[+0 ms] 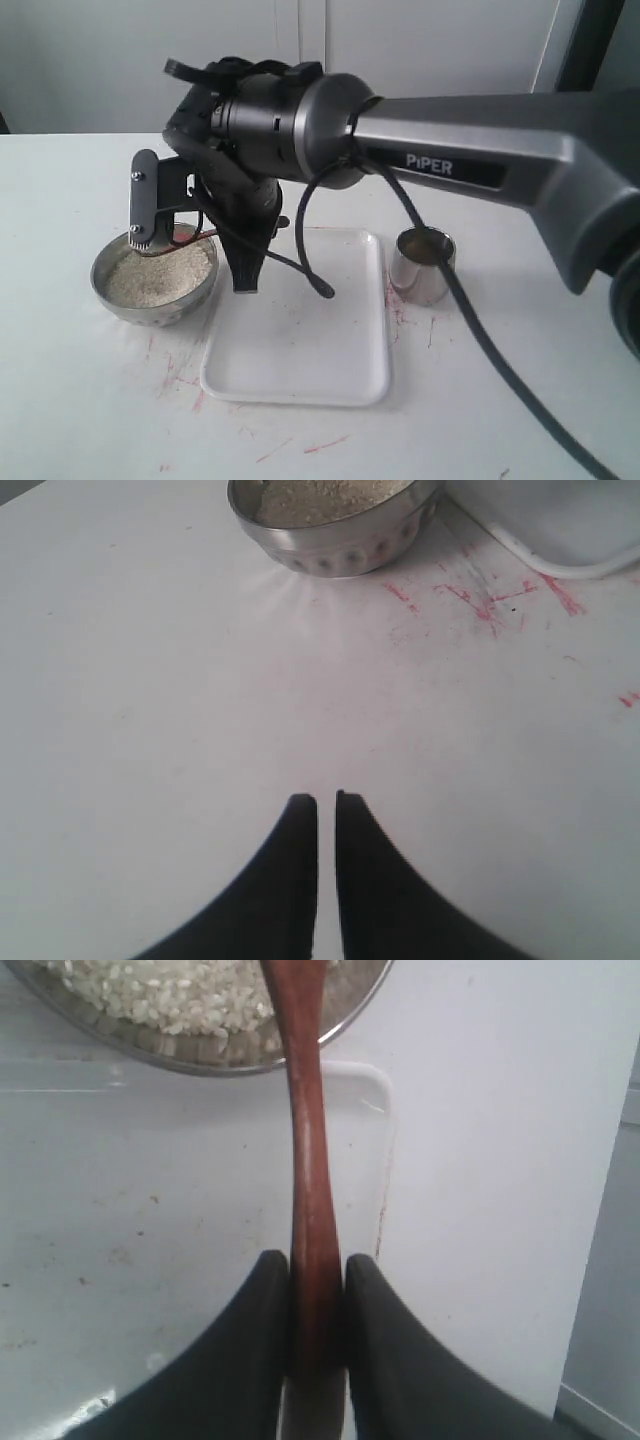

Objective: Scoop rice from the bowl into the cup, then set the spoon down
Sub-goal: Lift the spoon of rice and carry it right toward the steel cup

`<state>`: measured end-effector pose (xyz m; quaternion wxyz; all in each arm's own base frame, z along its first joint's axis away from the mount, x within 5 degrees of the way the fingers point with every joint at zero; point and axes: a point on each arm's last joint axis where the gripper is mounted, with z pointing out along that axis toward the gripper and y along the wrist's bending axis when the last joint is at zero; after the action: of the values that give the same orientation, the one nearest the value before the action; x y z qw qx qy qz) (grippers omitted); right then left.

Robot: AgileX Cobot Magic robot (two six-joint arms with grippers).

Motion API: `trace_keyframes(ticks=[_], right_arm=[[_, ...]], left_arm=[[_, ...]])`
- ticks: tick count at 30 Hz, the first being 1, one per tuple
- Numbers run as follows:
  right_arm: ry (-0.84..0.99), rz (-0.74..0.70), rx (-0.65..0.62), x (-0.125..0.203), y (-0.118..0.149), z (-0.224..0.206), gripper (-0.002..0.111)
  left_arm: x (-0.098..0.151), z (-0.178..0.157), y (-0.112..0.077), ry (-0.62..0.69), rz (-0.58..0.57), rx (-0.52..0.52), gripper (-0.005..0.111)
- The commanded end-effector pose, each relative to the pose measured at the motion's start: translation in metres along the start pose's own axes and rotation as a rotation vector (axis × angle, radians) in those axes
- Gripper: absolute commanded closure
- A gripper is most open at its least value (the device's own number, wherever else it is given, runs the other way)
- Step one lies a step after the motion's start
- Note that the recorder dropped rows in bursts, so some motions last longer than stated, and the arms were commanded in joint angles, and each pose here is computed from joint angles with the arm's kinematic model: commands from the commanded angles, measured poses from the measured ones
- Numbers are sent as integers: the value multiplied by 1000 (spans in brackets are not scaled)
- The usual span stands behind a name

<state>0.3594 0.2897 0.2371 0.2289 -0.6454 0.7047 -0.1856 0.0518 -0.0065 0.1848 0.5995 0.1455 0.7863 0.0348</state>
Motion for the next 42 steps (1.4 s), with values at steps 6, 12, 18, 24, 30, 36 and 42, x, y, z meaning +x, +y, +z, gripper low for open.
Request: trace_keyframes(ticks=[6, 12, 18, 24, 30, 36, 42], right_arm=[[-43, 121, 2, 29, -29, -37, 108], [-1, 114, -25, 50, -25, -49, 108], [6, 136, -21, 79, -19, -58, 108], [9, 173, -4, 107, -16, -68, 108], [5, 208, 29, 131, -15, -79, 108], [117, 212, 31, 154, -15, -84, 108], [204, 221, 63, 162, -17, -86, 108]], left_arm=[[6, 1, -2, 45, -4, 18, 92], [6, 1, -2, 45, -4, 18, 92], [6, 1, -2, 45, -4, 18, 92], [6, 1, -2, 45, -4, 18, 92], [6, 1, -2, 45, -4, 18, 92], [6, 1, -2, 45, -4, 18, 92], [6, 1, -2, 45, -4, 18, 92]])
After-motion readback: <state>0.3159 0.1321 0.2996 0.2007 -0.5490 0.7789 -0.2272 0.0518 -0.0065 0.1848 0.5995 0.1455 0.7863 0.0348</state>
